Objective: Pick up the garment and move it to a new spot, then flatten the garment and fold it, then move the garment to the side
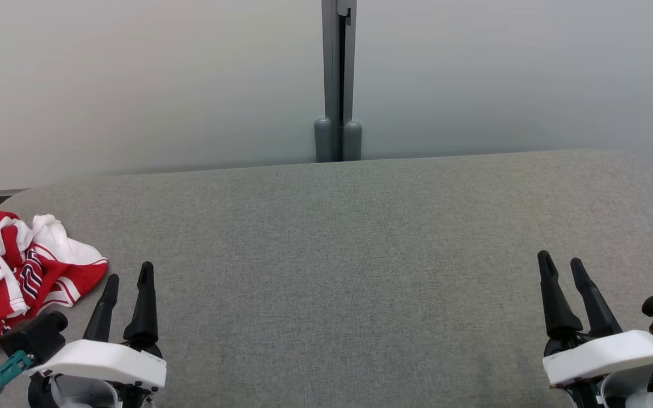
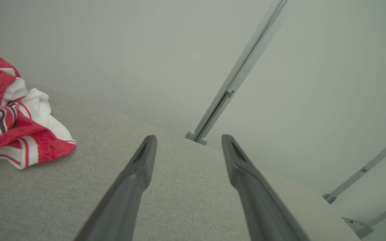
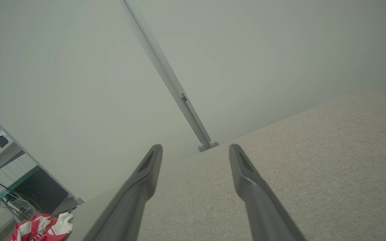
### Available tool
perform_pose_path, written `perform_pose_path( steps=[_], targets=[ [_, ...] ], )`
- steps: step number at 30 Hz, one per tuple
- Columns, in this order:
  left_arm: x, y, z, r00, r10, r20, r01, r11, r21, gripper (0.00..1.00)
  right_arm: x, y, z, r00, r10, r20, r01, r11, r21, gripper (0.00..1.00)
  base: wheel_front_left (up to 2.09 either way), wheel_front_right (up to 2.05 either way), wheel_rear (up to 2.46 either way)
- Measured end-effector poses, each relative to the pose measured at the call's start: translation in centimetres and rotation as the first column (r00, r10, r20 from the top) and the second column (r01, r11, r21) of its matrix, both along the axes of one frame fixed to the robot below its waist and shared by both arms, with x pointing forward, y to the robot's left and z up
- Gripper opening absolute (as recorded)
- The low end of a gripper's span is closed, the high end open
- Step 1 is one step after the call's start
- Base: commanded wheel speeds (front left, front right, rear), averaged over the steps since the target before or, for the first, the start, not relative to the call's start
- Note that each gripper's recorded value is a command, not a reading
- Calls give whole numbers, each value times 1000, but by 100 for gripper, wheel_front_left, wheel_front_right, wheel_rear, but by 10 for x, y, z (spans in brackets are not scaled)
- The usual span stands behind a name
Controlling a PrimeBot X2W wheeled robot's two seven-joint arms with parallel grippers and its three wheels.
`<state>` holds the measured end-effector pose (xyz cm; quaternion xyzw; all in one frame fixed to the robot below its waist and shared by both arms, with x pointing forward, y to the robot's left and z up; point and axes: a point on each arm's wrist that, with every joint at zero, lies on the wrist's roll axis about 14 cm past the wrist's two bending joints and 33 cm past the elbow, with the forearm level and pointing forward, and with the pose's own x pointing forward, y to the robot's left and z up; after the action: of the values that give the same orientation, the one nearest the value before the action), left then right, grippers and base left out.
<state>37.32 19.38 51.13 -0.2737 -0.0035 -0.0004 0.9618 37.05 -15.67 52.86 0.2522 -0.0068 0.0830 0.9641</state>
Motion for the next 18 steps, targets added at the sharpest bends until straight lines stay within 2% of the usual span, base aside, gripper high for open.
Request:
perform_pose_path(
  steps=[2, 18],
  targets=[
    [0, 0, 0, 1000, 0, 0, 0, 1000, 0, 100, 0, 0, 0, 1000, 0, 0, 0, 1000, 0, 100, 0, 0, 0],
    [-9, 2, -11, 1000, 5, -18, -1, 977, 214, 100, -8, 4, -9, 1000, 0, 8, 1, 989, -151, 100, 0, 0, 0]
  ],
)
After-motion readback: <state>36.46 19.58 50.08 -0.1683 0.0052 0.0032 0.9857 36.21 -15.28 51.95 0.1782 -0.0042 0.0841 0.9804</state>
